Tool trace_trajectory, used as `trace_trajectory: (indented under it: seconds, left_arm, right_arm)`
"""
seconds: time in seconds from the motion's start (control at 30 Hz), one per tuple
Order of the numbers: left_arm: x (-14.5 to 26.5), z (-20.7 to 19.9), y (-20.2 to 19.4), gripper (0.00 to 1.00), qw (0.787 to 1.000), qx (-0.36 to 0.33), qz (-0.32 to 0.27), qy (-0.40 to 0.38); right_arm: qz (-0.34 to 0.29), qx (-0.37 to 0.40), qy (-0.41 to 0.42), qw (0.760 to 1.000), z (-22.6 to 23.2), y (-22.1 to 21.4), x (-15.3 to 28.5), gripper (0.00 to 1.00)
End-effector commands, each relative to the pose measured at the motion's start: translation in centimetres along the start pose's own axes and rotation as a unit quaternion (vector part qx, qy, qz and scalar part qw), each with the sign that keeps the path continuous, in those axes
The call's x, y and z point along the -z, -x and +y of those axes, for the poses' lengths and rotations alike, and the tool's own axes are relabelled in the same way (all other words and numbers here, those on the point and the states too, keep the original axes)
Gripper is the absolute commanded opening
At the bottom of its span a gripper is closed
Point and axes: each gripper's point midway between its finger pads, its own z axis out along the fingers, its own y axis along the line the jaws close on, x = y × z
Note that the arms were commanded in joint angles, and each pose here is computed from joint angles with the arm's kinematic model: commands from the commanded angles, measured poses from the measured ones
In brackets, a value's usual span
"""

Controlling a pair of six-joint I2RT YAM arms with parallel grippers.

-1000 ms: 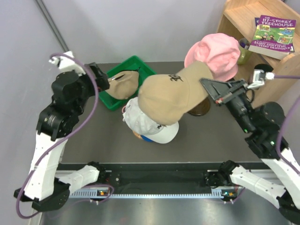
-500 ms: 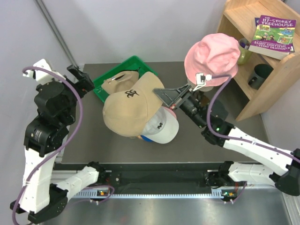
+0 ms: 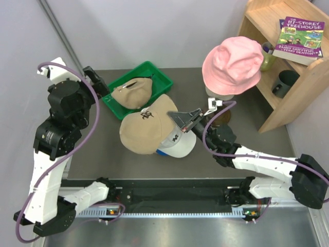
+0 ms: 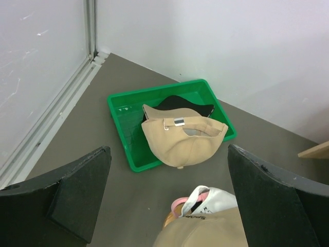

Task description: Stack the hats

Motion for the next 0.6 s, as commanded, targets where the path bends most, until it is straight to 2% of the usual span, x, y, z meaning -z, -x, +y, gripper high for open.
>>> trace_trajectory:
  seconds: [0.0, 0.17, 0.57]
  left_arm:
    - [0.2, -0.4, 0.7, 0.99, 1.0, -0.009, -0.004, -0.01]
    - [-0.3, -0.3, -0.1, 0.99, 1.0, -0.026, 0.009, -0.007]
    - [-1.7, -0.8, -2.6, 0.99, 0.998, -0.052, 0.041, -0.009]
  right_arm:
    - [-0.091, -0.004, 0.038, 0.995, 2.1, 4.4, 0.4, 0.0]
    - [-0.133, -0.013, 0.004, 0.991, -1.1, 6.0, 2.4, 0.0]
    - [-0.163, -0.014, -0.097, 0.982, -9.5, 5.3, 6.4, 0.0]
